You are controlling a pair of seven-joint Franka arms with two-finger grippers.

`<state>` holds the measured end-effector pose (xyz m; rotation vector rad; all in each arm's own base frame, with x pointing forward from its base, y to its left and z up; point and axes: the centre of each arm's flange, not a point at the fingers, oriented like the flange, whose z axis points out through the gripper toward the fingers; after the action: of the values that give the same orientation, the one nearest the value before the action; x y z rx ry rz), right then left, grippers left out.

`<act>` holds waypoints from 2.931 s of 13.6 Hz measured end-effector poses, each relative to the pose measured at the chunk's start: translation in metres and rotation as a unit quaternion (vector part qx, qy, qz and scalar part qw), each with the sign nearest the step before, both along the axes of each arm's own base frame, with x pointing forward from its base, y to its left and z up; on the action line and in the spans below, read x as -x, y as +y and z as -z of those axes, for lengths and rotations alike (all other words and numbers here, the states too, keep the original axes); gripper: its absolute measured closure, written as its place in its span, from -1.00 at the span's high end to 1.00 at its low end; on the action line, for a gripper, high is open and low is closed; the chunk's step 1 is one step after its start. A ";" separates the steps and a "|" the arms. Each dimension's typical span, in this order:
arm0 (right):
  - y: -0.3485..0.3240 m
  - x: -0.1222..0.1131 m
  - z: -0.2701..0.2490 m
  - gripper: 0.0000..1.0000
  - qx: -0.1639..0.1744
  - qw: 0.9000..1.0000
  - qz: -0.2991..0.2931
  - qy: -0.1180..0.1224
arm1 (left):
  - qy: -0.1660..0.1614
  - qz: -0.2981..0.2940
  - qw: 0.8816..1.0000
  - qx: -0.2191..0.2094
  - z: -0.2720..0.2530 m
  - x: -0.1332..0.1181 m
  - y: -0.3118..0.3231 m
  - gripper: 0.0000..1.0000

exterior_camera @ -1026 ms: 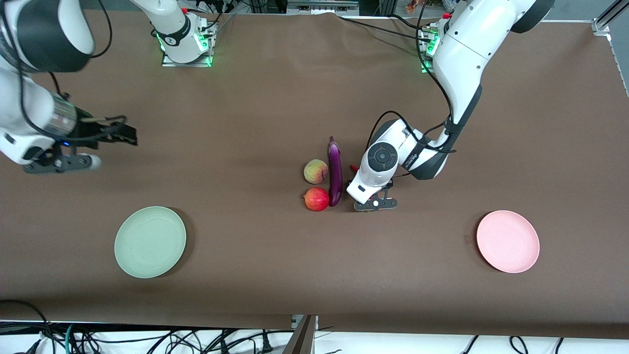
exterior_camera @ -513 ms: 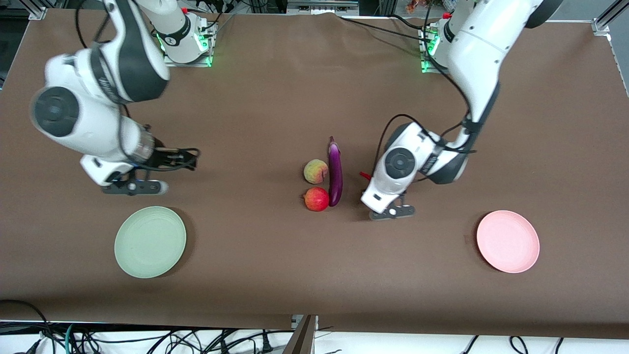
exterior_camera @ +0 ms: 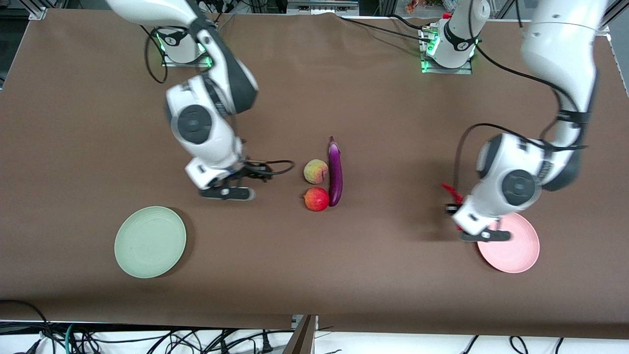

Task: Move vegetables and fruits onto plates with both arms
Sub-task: 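Carry the chili to the pink plate while the right gripper reaches the peach, then release the chili on the pink plate while the right gripper grasps the peach, then carry the peach to the green plate while the left gripper reaches the eggplant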

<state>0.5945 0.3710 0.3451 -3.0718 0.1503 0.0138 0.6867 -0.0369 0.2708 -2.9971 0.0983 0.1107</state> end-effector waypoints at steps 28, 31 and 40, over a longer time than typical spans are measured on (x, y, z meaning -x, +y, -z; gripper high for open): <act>0.136 0.073 0.136 0.54 -0.038 0.998 0.007 -0.041 | 0.002 0.086 0.996 0.029 -0.113 -0.030 0.096 1.00; 0.132 0.064 0.128 0.54 -0.036 0.998 0.012 -0.045 | 0.015 0.076 0.997 0.029 -0.163 -0.012 0.094 1.00; -0.085 -0.065 0.017 0.54 0.014 0.996 -0.084 -0.025 | 0.081 0.007 0.991 0.107 -0.206 0.043 -0.063 1.00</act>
<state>0.6595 0.2860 0.3283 -3.0988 -0.1131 -0.0572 0.6441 -0.0998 0.4770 -3.1945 0.1593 0.3660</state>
